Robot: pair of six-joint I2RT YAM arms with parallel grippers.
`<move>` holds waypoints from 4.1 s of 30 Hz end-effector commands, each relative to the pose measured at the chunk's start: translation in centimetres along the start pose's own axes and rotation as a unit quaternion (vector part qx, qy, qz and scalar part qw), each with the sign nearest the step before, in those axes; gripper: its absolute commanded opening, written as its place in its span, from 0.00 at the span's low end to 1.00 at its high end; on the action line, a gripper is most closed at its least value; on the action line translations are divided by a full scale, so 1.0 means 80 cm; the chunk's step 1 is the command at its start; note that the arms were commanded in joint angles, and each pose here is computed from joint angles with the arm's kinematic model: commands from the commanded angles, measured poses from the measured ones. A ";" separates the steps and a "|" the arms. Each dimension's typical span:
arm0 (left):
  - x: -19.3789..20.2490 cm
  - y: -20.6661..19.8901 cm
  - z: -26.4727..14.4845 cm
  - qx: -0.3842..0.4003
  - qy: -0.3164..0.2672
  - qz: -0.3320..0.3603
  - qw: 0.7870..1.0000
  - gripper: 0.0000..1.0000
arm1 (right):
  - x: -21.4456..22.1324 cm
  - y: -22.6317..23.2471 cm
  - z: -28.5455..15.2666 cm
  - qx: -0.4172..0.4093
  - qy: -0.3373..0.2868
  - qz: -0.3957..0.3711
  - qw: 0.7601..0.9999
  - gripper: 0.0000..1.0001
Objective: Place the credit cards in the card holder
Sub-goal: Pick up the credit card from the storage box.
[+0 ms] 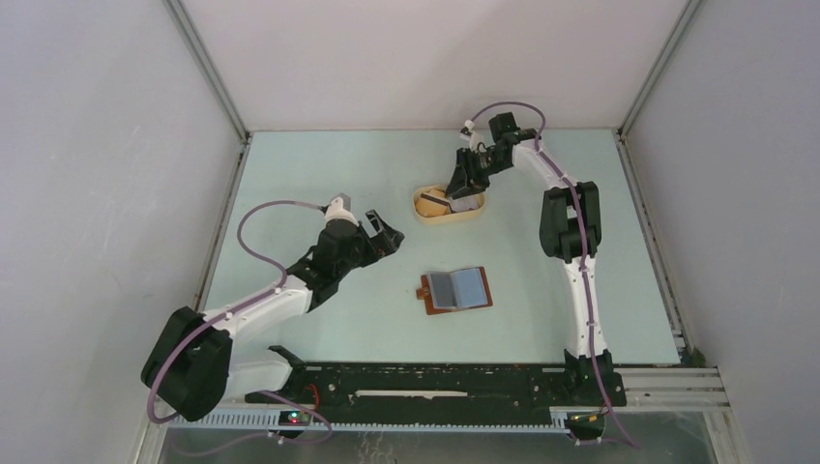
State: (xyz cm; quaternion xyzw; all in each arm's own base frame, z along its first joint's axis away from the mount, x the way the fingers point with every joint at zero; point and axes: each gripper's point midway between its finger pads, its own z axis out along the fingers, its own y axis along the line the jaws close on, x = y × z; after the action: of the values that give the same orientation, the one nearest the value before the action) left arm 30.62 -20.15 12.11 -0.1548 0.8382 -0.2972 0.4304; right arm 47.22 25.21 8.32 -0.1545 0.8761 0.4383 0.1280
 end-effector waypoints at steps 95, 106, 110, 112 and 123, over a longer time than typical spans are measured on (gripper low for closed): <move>-0.015 -0.013 0.003 0.013 -0.011 0.009 1.000 0.99 | -0.004 0.017 0.017 -0.022 -0.011 -0.021 0.999 0.19; -0.019 -0.028 -0.004 0.048 -0.021 0.000 0.999 0.97 | -0.022 0.046 -0.037 -0.068 -0.052 -0.018 0.996 0.00; -0.023 -0.049 -0.010 0.090 -0.026 -0.010 0.996 0.96 | -0.029 0.061 -0.066 -0.078 -0.073 -0.034 0.994 0.00; -0.026 -0.059 -0.015 0.112 -0.030 -0.020 0.993 0.96 | -0.031 0.068 -0.080 -0.077 -0.083 -0.043 0.993 0.00; -0.041 -0.135 -0.056 0.275 -0.033 -0.105 0.955 0.96 | 0.051 0.154 -0.155 -0.142 -0.103 -0.100 0.979 0.00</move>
State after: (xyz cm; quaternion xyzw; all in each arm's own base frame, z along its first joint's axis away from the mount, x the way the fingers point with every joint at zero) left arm 29.67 -24.00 17.76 -0.1366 0.7575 -0.4635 0.4389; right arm 41.79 21.47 18.17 -0.1556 0.8179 0.5161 0.2013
